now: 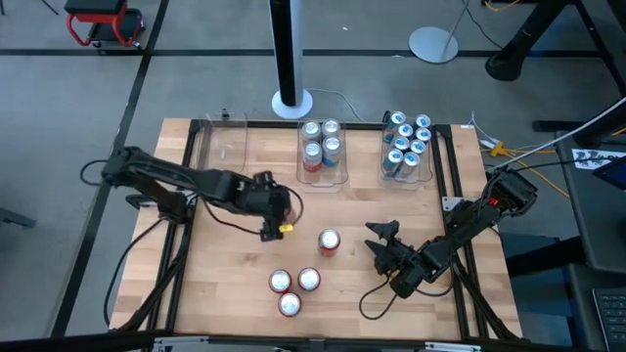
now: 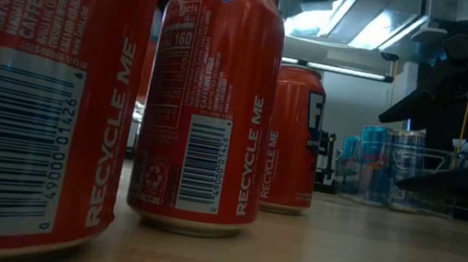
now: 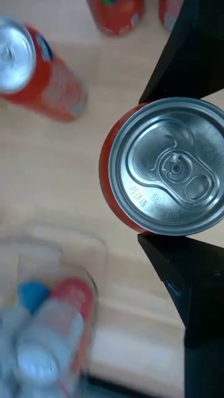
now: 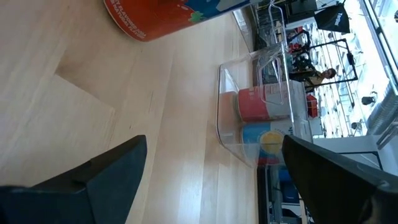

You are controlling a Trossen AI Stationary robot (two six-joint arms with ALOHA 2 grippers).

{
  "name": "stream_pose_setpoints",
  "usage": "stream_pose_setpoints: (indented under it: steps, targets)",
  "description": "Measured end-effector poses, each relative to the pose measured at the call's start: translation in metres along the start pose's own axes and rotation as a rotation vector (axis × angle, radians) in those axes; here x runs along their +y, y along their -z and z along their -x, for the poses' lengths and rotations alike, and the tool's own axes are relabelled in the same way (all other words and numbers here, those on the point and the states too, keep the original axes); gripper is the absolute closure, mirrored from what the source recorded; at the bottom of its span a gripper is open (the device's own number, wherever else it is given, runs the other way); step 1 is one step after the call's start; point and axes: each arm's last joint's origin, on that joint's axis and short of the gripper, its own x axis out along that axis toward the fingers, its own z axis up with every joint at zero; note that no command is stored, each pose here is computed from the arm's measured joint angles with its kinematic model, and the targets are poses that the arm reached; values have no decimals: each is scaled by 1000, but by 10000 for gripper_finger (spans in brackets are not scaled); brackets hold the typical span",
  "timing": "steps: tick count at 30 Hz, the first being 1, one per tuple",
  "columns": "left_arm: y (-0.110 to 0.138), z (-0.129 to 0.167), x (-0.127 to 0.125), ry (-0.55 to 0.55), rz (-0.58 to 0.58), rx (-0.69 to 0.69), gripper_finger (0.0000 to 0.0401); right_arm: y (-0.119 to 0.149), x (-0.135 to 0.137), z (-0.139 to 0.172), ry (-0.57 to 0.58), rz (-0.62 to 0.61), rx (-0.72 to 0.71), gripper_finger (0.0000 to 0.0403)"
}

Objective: Sort soda cans
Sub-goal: Put the red soda can into the top left transparent bin

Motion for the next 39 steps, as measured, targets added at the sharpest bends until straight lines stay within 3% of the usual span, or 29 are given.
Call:
stream_pose_setpoints:
  steps: [8, 15, 27, 39]
  targets:
    - [17, 43, 40, -168, 117, -39, 108, 0, 0, 0, 1, 0, 0, 29]
    - [27, 61, 80, -354, 245, -51, 108, 0, 0, 0, 0, -1, 0, 29]
    - [40, 60, 146, -647, 495, 28, 108, 0, -1, 0, 19, 1, 2, 29]
    - [60, 28, 209, -763, 679, 33, 108, 0, 0, 0, 15, 1, 2, 29]
